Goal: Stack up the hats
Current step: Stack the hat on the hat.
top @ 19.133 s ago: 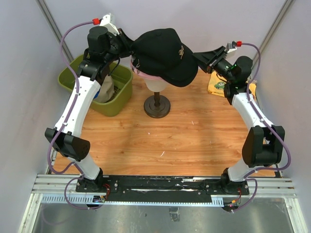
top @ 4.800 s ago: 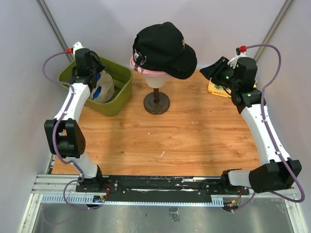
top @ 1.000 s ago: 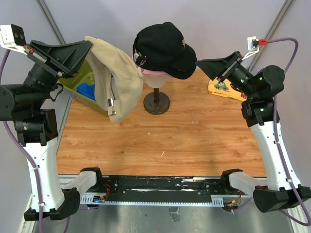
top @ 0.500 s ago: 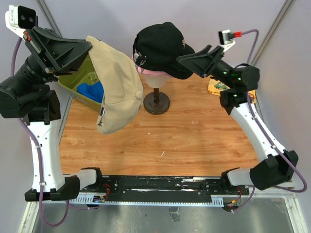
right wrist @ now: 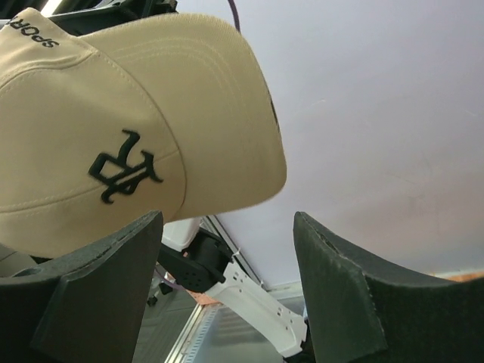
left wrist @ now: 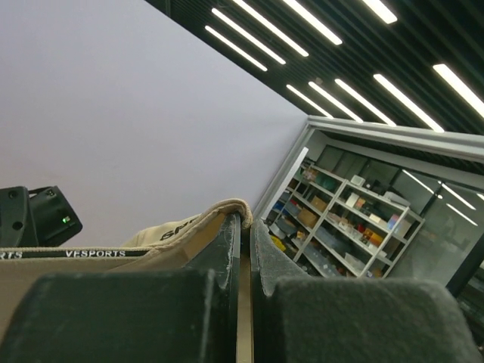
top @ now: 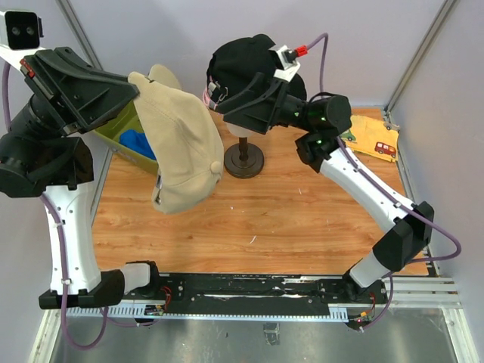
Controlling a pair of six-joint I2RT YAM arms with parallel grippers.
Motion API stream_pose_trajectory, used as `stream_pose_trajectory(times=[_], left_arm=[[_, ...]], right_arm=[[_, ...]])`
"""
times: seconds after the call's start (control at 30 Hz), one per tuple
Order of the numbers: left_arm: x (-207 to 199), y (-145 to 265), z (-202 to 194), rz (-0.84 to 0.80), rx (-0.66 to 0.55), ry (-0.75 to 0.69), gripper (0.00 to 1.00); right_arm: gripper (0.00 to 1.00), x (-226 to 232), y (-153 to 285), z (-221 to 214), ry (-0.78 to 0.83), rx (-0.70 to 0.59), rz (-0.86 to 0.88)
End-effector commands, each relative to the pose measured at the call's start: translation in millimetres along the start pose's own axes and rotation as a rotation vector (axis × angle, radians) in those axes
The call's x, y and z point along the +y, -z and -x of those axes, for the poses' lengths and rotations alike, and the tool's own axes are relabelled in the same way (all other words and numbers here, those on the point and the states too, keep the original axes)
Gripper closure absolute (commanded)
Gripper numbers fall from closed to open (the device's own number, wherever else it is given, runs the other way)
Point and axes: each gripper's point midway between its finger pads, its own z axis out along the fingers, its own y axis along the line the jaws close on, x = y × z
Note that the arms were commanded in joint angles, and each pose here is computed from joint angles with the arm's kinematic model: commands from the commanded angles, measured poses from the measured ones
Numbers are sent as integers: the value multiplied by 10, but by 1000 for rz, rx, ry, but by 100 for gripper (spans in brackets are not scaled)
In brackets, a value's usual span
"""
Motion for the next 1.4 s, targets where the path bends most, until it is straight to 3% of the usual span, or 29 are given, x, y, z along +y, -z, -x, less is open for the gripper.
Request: stream_pose_trajectory(times=[0.0,0.57,1.0,1.37], left_arm=[[-435,2,-127,-55,36,274,99],[-772,114,-313,-154,56,349,99],[-693,191,-192,-220,3,383,99],[-524,344,-62,-312,-51,409,100]], right_arm=[[29,181,-251,-73,98,26,99],[26,531,-895,-388,52,28,411],[22,795,-962,-365,-92,-20,653],[34,849,-870,-291,-203,-59,723]])
